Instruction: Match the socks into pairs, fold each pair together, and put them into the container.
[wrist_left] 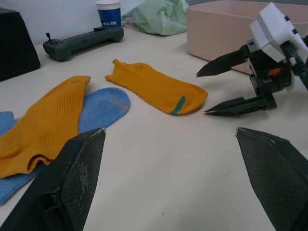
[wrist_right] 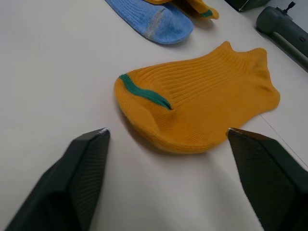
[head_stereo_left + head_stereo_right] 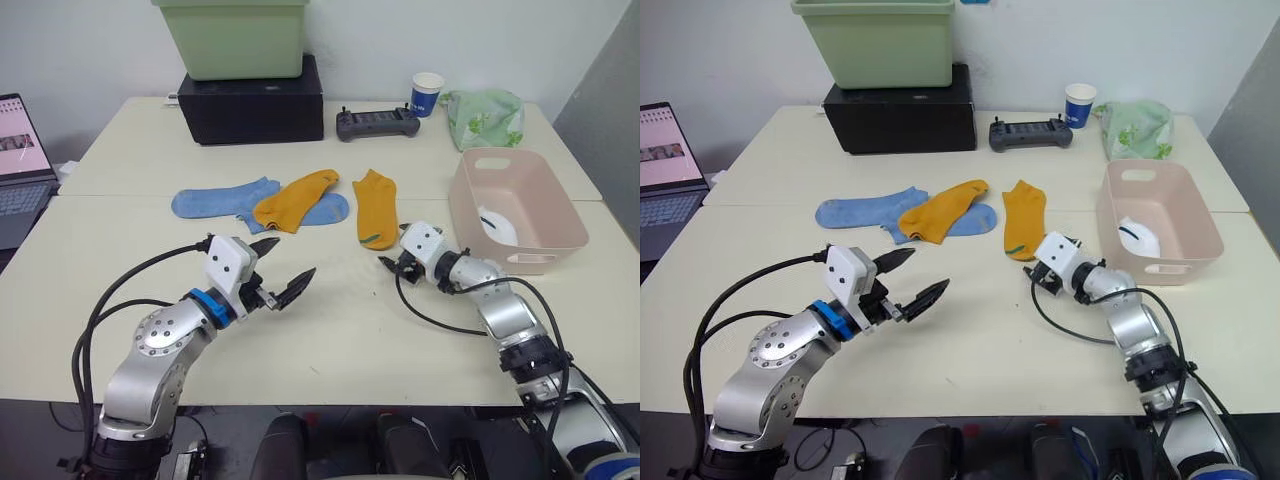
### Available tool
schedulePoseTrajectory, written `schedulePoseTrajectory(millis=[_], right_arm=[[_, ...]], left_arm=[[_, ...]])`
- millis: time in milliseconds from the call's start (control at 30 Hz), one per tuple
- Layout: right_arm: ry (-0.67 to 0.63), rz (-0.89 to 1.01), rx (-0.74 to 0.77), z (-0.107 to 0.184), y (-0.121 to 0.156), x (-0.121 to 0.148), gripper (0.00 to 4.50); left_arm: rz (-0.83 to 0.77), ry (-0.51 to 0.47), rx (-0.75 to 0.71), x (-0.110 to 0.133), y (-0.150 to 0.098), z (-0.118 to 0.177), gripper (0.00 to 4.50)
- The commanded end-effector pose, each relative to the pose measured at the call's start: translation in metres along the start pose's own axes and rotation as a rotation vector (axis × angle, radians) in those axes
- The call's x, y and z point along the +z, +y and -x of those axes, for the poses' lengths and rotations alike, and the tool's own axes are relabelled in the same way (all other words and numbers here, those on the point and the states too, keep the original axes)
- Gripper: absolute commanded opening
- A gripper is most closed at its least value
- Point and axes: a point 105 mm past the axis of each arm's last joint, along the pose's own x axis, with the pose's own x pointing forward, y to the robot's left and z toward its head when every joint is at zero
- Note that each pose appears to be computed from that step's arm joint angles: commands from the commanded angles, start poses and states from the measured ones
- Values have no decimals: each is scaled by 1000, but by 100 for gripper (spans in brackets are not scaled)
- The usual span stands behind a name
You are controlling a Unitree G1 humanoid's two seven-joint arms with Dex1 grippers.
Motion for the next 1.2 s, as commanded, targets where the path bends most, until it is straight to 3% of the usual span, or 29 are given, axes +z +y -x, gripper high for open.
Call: schedulePoseTrajectory(millis=[33,300,500,667,900,1033,1200], right_arm=[[-29,48,8,-2,-5,7,283],[-79,3,52,-3,-1,14,10],[-147,122,224,17,25,25,4],[-181,255,492,67,60,22,4],[-215,306,678,121,83,20,4],[-207,292,673,125,90,14,4],[-225,299,663,122,95,17,4]], left_arm=[[-40,-50,-15,18,-3,0,450],[-31,-47,-17,16,-5,0,450],[-14,-17,-39,10,-4,1,450],[13,16,-70,5,-3,6,450],[72,71,-119,0,2,4,450],[70,92,-151,-5,5,-18,450],[59,103,-189,-13,8,-67,450]])
